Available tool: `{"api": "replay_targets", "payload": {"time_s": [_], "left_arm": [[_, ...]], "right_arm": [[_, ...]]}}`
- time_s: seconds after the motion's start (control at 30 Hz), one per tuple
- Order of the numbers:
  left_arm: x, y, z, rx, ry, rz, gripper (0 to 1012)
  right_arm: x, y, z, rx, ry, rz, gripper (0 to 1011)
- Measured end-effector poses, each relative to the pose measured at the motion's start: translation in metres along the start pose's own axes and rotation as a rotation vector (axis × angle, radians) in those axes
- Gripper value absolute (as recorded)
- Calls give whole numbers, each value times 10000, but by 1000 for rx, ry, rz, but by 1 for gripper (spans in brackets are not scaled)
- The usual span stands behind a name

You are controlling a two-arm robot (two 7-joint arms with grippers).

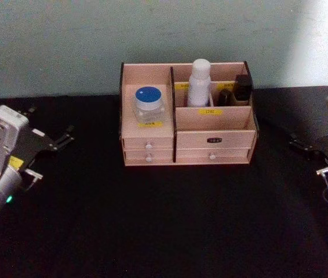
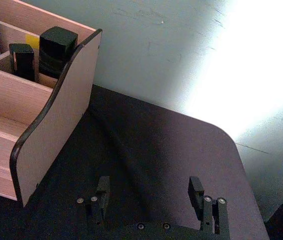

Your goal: Pick up the facial cleanser and watermelon frost from the table and place them into the tiered storage box.

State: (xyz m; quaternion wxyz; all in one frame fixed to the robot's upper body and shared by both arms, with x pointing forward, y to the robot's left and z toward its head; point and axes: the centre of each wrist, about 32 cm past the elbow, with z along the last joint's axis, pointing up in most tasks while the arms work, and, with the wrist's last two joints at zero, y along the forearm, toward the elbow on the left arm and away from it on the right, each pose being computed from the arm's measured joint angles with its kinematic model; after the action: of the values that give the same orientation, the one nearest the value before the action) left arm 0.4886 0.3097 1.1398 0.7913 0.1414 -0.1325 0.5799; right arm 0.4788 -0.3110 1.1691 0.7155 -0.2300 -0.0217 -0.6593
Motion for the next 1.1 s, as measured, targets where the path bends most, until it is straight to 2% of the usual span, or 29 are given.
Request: {"api": "replay_targets", "payload": {"time_s": [1.1], "left_arm": [[0,0,0,0,0,0,1001]], "right_arm": [[0,0,0,0,0,0,1002]]}}
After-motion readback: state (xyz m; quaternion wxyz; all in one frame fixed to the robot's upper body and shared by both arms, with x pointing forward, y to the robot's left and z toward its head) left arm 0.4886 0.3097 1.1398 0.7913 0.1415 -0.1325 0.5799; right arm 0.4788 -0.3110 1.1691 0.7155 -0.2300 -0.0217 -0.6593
